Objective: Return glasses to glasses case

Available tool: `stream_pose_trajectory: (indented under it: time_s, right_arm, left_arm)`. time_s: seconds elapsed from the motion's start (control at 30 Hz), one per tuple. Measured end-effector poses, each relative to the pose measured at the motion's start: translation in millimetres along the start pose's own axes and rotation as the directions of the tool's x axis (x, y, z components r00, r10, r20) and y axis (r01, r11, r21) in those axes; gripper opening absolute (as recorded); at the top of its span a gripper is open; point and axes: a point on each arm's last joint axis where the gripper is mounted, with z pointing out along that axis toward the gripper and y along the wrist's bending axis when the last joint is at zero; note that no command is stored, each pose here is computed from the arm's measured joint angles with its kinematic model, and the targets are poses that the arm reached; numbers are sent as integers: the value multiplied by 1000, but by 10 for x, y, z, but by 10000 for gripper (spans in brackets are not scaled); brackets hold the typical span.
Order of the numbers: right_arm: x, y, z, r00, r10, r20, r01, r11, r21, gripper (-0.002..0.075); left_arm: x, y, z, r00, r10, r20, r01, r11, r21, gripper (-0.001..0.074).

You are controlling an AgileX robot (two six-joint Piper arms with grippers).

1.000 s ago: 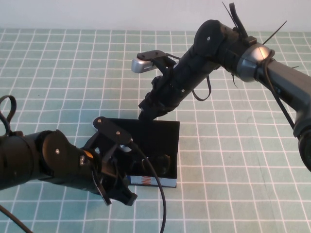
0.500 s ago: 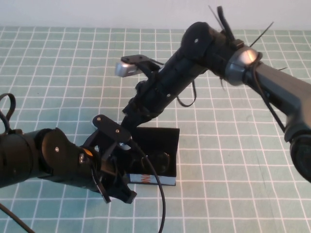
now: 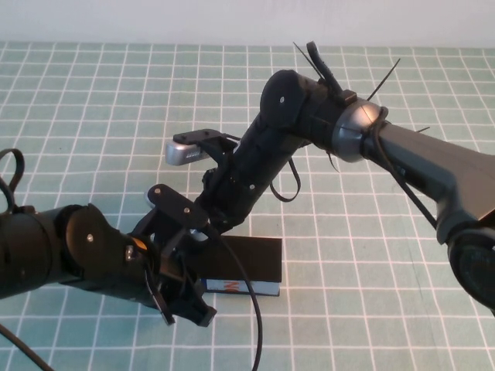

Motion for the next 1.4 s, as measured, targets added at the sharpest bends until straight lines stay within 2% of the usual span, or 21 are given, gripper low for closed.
stream_pose_trajectory:
  time_s: [0.17,0.27,0.33,0.5,0.6,0.7,0.8,0.93,1.13,1.27,1.4]
  right_arm:
    - [8,4,15,1000,0,-6,0,1000,1,-11]
    - [3,20,-38,1000,-15,1,15,1000,10,-11]
    - [7,19,-146,1000,-19,13,19,1000,23,-11]
    - [-39,77,-743,988,-50,149,36,995,93,-11]
    - [-12,193,-1232,966,-96,238,63,988,144,-11]
    - [75,348,-1677,945,-144,294,87,976,199,-11]
    - [219,525,-2124,925,-178,335,78,954,289,-11]
    - [532,786,-2772,888,-188,419,-30,887,461,-11]
    - [1137,1299,-3399,759,-273,591,-191,775,602,-11]
    - [1670,1672,-3454,670,-344,658,-222,752,620,-11]
    - [2285,1833,-3198,634,-364,682,-242,745,622,-11]
  left_arm:
    - [5,-5,-16,999,49,-6,-49,999,3,0]
    - [11,-27,-108,991,130,-24,-129,992,10,0]
    - [-5,-51,-254,974,223,-41,-222,975,14,0]
    - [-42,-80,-790,862,469,-193,-472,881,38,0]
    - [-86,-38,-1148,843,462,-274,-491,870,-45,0]
    - [-102,10,-1490,886,392,-249,-446,866,-224,0]
    - [-60,26,-1883,936,332,-118,-351,848,-397,0]
    - [94,10,-2379,961,255,108,-163,835,-525,0]
    - [427,-105,-2832,915,187,357,55,820,-570,0]
    - [675,-165,-2803,886,118,448,156,834,-529,0]
    - [898,-188,-2619,854,30,519,249,852,-459,0]
